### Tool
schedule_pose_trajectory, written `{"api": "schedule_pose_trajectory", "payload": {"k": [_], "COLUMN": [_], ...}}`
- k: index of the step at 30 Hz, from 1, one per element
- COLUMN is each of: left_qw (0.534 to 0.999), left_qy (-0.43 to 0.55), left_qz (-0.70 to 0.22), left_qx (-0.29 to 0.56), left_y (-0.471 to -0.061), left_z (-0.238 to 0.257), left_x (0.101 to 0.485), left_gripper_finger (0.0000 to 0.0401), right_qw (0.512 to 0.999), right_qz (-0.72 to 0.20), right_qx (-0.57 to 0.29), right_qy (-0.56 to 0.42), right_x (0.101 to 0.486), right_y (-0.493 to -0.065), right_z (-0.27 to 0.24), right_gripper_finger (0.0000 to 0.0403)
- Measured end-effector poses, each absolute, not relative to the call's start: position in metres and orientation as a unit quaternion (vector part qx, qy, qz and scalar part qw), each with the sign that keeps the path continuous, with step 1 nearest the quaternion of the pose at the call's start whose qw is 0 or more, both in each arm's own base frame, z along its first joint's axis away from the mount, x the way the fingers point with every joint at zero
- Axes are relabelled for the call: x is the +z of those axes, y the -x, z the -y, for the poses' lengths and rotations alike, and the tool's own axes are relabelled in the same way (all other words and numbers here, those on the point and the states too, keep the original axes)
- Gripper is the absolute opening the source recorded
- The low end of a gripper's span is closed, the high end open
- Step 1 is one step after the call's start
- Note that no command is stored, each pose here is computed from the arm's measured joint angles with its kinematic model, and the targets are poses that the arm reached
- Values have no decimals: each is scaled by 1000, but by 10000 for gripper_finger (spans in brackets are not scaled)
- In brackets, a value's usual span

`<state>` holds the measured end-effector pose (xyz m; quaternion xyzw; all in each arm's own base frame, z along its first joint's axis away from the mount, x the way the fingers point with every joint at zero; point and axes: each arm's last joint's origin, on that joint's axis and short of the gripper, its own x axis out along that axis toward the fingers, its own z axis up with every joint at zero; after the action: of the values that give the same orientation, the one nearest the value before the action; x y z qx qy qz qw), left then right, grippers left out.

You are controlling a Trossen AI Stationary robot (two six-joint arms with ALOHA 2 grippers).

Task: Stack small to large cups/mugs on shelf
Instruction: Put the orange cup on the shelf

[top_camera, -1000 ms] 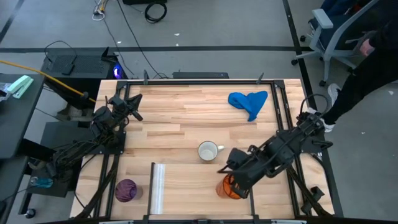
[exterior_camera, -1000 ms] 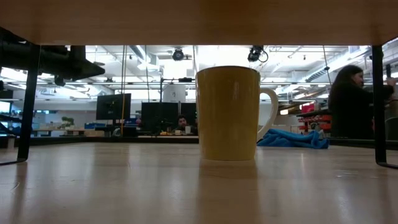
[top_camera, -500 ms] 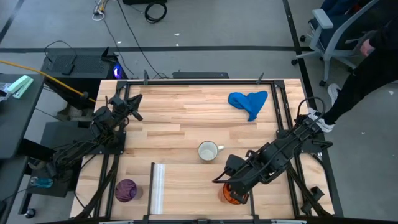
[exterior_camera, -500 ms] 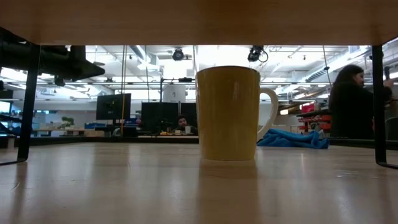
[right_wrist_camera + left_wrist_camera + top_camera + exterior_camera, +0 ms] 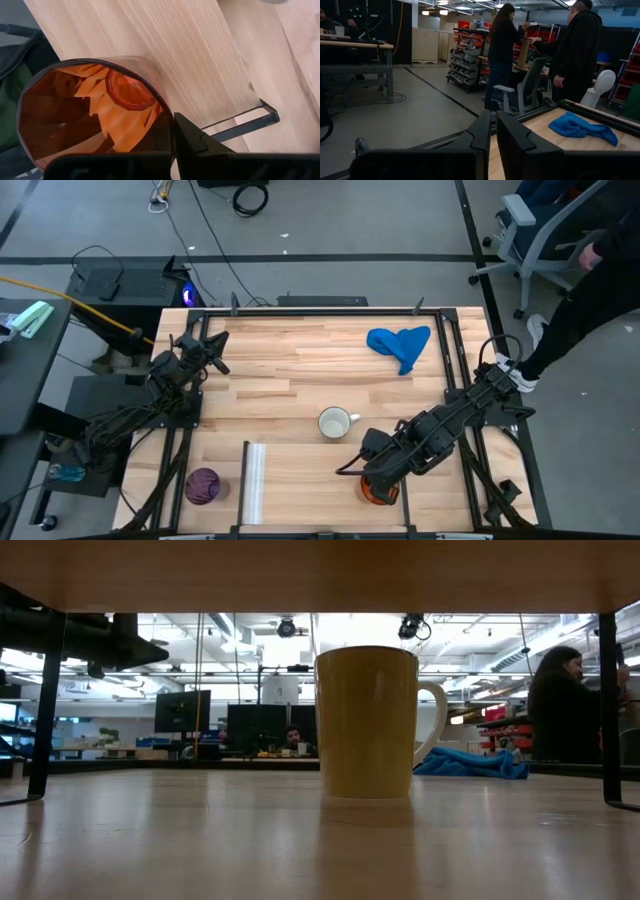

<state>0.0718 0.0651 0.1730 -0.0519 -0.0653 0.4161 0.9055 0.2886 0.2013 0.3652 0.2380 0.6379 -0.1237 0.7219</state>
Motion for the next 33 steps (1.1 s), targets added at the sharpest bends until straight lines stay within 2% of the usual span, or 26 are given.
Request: {"api": "schedule_pose_trajectory", "payload": {"k": [6, 14, 33], "left_qw": [906, 905, 905], "left_qy": [52, 52, 52], "left_qz": [66, 65, 65], "left_qx": [416, 416, 416], "left_y": [-72, -72, -72], "left_z": [-65, -65, -65], "left_x": [173, 173, 173], "left_gripper_finger": [33, 39, 43], "right_qw": [721, 728, 737], "right_qz": [-639, -625, -614], "right_qx": [-125, -144, -148], "right_qy": [-238, -243, -241], "right_x": [365, 370, 372], "right_y": [-288, -285, -285], "right_z": [-201, -196, -195], "right_gripper_finger": [8, 46, 53]}}
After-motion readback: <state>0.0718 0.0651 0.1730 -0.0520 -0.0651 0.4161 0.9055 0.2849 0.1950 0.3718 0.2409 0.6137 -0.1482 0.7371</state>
